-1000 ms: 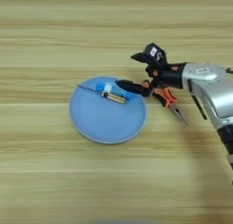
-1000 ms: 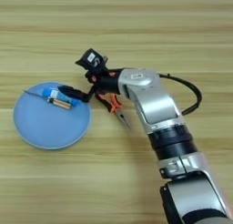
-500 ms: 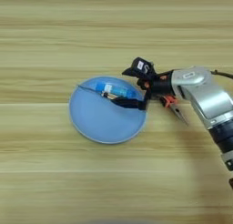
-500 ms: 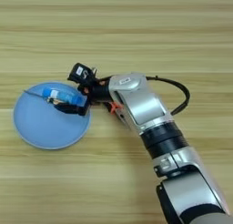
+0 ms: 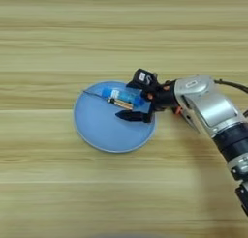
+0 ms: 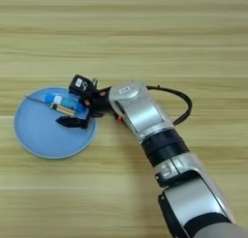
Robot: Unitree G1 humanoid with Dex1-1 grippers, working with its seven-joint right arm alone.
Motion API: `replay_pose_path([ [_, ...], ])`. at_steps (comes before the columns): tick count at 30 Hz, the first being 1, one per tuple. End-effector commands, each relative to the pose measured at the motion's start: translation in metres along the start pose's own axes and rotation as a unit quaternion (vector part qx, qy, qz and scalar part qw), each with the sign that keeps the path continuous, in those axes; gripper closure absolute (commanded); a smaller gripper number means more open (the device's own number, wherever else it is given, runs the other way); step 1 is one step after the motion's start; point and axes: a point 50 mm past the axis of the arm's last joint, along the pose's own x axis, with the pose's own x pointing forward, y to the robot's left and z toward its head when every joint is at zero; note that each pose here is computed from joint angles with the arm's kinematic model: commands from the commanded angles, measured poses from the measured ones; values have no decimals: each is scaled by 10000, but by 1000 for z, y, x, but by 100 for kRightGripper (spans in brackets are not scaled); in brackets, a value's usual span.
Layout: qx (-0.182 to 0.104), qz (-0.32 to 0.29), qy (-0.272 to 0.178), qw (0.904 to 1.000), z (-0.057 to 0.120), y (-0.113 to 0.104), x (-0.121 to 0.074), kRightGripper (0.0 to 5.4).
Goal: Move the objects on the table
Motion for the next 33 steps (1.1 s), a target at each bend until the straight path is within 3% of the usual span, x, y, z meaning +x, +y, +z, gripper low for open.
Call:
replay_pose_path([
  [1,-568,-348,-266,9974,32,-17,-9,4],
  [18,-387,106,12,9992,17,-12,-6,4],
  [33,-376,651,-298,9967,25,3,-16,4],
])
